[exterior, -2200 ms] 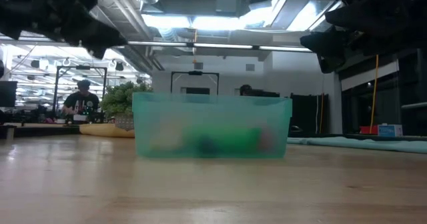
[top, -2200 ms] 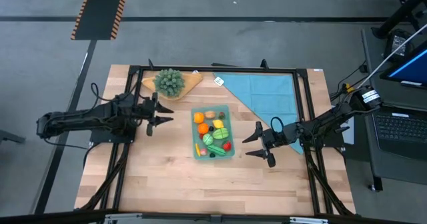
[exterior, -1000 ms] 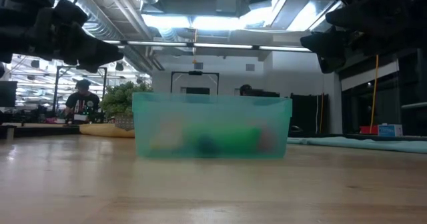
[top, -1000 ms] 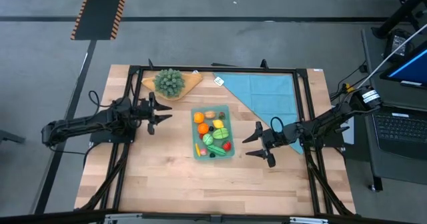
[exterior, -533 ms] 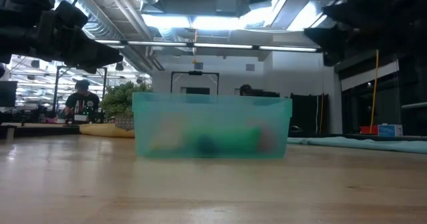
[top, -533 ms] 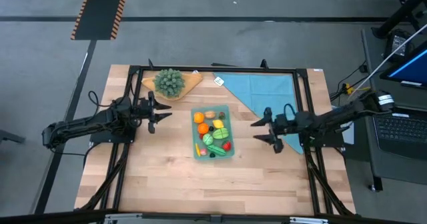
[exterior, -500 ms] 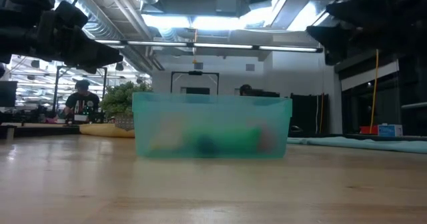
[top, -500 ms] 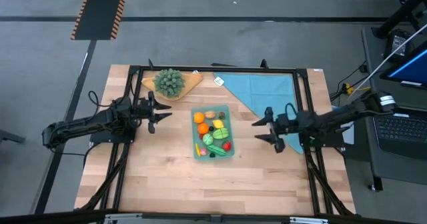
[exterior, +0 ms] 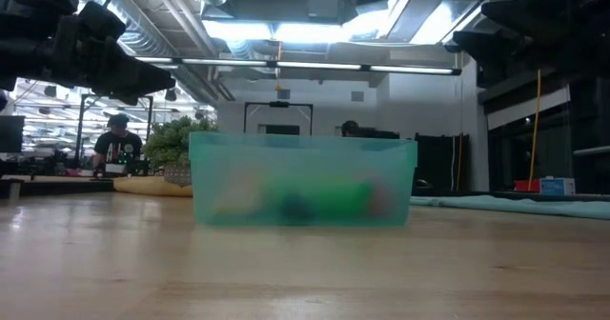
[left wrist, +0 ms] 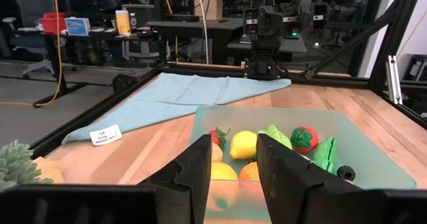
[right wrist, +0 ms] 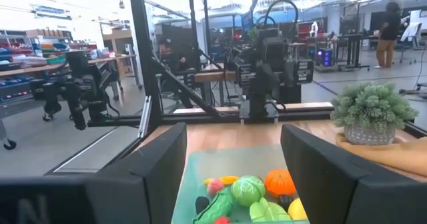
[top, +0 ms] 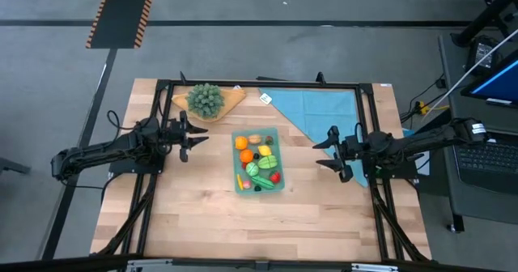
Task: Pick and placing Produce into tupperware
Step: Return to Home Position
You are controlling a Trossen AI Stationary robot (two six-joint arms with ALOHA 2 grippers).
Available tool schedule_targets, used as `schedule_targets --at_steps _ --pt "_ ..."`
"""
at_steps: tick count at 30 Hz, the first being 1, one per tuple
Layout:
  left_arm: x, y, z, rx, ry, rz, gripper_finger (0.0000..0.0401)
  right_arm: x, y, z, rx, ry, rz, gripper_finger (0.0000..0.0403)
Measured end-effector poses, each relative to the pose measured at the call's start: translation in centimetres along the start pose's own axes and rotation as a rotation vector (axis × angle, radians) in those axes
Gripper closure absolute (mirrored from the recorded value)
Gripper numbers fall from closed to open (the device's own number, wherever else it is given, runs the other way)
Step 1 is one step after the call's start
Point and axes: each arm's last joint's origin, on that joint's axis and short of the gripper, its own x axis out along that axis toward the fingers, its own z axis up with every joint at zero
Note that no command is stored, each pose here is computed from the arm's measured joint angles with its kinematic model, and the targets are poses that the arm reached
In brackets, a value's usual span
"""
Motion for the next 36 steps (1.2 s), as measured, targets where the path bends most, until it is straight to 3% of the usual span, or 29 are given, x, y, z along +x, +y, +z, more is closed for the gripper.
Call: schedule_targets --at_steps 6,13,19,31,36 --pt "0.0 0.0 0.0 0.000 0.000 0.000 0.0296 0.0 0.0 0.0 -0.001 -0.001 0.000 0.0157" --pt "0.0 0.0 0.0 0.000 0.000 0.000 0.0305 -0.1 0.0 0.1 -0.120 -0.002 0.000 0.0157" --pt "0.0 0.0 0.0 0.001 -0.001 0.000 0.0313 -1.0 0.2 0.9 -0.154 -0.040 0.001 0.0157" --pt "0.0 0.0 0.0 0.001 -0.001 0.000 0.0331 -3.5 0.2 1.9 -0.119 -0.088 -0.013 0.0157" --pt "0.0 0.0 0.0 0.001 -0.001 0.000 0.0338 -3.8 0.1 1.5 -0.100 -0.046 -0.024 0.0157"
